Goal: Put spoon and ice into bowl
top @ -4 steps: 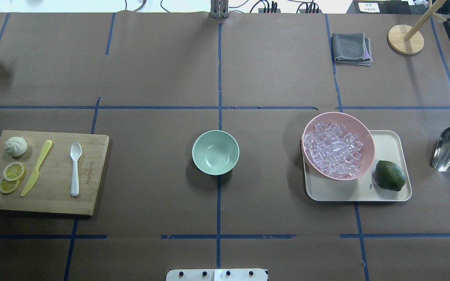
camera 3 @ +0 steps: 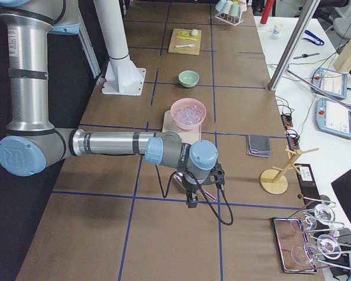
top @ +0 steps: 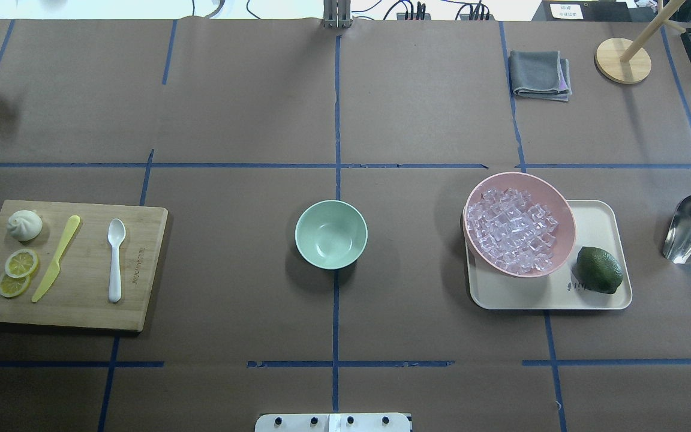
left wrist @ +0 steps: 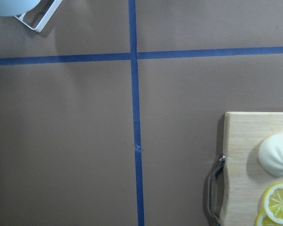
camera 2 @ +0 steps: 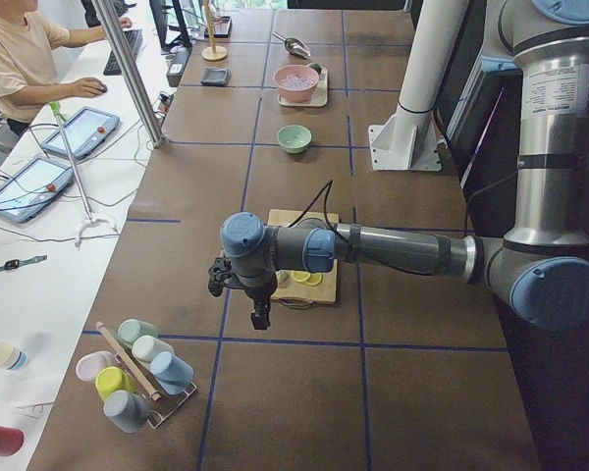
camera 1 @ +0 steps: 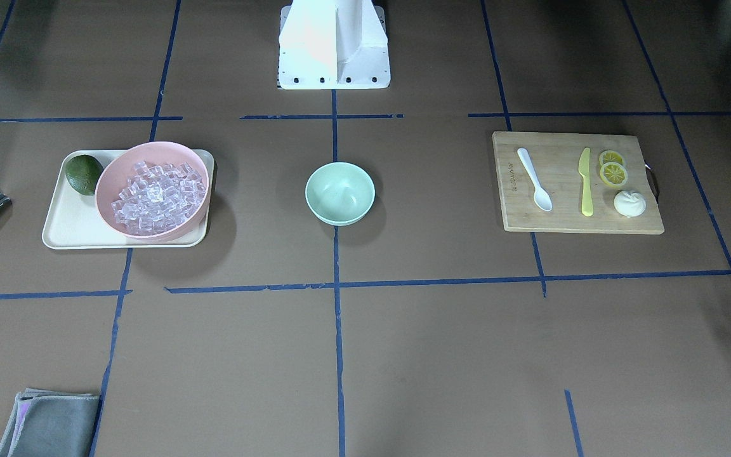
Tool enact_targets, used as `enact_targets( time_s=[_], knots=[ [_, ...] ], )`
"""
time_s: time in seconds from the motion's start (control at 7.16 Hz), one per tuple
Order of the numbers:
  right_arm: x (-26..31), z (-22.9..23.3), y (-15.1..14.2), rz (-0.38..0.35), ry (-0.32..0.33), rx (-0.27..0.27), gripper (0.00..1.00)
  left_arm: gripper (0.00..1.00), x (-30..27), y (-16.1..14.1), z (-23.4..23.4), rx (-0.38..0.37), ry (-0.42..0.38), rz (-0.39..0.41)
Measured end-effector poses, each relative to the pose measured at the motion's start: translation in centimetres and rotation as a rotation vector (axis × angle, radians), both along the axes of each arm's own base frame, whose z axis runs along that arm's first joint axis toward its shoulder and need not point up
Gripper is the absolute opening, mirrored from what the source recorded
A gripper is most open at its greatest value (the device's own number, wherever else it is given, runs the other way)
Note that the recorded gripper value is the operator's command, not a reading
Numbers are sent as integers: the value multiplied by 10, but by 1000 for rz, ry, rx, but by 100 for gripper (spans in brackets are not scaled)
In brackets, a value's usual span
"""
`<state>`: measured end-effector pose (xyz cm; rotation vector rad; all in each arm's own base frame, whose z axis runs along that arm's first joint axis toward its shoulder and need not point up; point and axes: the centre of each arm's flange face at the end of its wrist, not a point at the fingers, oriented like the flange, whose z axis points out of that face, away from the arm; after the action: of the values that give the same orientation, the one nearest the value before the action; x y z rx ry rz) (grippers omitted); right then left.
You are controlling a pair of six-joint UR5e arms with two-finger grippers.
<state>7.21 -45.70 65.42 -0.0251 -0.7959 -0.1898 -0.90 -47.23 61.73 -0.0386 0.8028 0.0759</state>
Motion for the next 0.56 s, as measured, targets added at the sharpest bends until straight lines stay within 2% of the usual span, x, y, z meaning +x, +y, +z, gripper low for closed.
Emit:
enact_targets(
  time_s=[0.28, 0.56],
  knots=[
    [0, 1, 1, 1, -2, -3, 99, 100, 8, 2, -4, 29, 15, 20],
    [0, 3, 4, 2, -4, -10, 99, 100, 30, 16, -8, 88, 86, 37]
  ],
)
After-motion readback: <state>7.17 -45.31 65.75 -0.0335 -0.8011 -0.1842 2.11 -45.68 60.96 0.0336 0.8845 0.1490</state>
